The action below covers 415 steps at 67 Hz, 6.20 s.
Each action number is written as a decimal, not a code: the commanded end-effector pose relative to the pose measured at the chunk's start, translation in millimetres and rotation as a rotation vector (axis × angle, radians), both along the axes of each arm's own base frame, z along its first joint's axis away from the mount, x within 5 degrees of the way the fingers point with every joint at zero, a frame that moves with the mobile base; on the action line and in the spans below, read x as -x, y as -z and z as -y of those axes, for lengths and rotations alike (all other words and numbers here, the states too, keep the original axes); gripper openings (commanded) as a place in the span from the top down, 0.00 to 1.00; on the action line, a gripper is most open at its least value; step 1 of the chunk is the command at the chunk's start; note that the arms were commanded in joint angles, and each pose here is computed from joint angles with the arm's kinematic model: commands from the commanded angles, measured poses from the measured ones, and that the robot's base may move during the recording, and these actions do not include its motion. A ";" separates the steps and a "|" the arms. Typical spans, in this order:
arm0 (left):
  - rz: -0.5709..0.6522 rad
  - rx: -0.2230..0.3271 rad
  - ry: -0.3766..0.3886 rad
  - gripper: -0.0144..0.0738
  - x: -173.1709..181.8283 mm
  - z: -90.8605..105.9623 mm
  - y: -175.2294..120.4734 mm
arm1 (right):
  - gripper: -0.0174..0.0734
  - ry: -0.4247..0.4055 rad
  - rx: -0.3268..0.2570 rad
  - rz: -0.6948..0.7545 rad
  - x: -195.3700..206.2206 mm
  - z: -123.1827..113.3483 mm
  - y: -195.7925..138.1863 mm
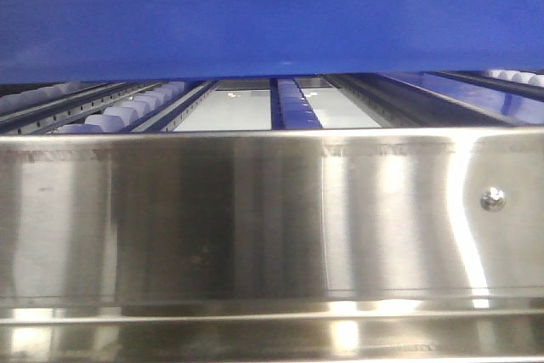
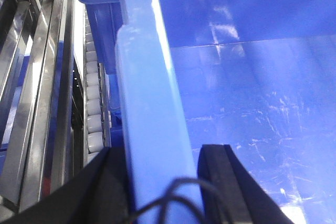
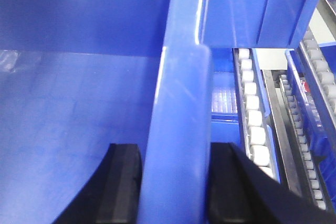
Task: Move blue bin to conveyor side
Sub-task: 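Lift the blue bin with both grippers clear of the shelf, then hold the bin in both grippers while the base turns away from the shelf, then carry the bin in both grippers past the red frame toward the table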
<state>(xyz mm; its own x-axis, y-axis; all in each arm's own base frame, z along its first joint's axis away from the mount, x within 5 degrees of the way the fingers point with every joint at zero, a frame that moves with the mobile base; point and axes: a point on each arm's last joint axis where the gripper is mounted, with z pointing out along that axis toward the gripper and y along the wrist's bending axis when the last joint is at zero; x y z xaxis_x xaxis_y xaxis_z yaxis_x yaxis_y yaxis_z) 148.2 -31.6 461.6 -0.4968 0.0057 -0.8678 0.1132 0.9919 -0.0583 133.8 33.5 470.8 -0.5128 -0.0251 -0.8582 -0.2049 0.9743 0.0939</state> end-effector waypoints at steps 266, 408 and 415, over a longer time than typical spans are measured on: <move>0.151 -0.012 0.012 0.85 3.8 -1.9 -17.0 | 0.89 0.009 0.008 0.174 4.5 3.7 -20.2; 0.152 -0.015 0.010 0.85 3.7 -2.2 -17.1 | 0.89 0.009 0.005 0.188 3.4 3.5 -21.3; 0.152 -0.015 0.010 0.85 3.7 -2.2 -17.1 | 0.89 0.009 0.005 0.188 3.4 3.5 -21.3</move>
